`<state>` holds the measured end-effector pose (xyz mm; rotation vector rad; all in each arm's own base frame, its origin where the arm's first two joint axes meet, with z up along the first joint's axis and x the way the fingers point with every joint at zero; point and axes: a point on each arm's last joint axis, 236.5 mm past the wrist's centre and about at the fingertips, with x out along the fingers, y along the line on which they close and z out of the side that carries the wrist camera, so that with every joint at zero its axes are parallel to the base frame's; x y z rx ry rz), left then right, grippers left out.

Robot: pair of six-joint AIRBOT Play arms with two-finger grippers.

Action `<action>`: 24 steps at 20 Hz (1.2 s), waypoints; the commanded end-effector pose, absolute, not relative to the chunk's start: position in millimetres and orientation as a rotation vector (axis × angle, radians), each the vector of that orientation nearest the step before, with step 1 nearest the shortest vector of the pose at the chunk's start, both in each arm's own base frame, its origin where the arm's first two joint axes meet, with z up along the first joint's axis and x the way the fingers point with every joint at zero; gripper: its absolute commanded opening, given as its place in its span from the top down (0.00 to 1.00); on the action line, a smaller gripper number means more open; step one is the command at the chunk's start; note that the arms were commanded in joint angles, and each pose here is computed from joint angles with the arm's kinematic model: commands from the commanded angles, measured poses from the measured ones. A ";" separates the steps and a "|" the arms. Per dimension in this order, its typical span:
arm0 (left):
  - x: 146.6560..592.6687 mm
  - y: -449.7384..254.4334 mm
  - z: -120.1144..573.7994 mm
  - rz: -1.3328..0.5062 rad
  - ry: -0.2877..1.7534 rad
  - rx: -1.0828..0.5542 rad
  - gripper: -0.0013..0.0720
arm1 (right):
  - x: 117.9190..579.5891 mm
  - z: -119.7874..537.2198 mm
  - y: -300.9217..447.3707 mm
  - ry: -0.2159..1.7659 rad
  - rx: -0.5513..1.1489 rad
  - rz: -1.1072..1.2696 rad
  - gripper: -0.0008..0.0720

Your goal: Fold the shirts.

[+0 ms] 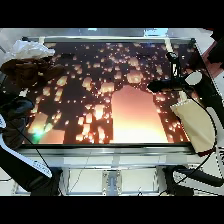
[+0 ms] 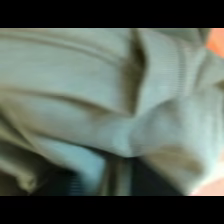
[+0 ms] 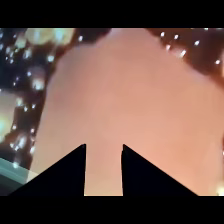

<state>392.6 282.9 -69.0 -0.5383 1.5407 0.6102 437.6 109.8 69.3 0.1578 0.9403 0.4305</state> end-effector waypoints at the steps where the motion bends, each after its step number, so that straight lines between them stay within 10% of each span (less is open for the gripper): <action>1: 422.6 236.3 -70.7 0.337 1.506 -0.635 0.97 | 438.1 72.2 113.7 0.933 0.182 0.438 0.62; 8: 518.8 37.1 31.7 -0.484 1.198 -0.884 0.97 | 480.7 125.2 115.1 0.703 0.293 0.397 0.62; 15: 458.6 -218.3 33.2 -0.992 1.403 -0.457 0.97 | 506.4 196.9 81.1 0.526 0.271 0.339 0.62; 22: 404.1 -359.2 -12.8 -1.036 1.367 0.006 0.97 | 481.9 194.9 40.9 0.625 0.262 0.314 0.62; 23: 401.2 -365.2 -15.6 -1.034 1.358 0.040 0.83 | 475.3 186.1 39.6 0.669 0.247 0.319 0.62; 24: 399.8 -367.7 -16.5 -1.033 1.353 0.056 0.46 | 466.8 175.5 41.3 0.724 0.228 0.332 0.62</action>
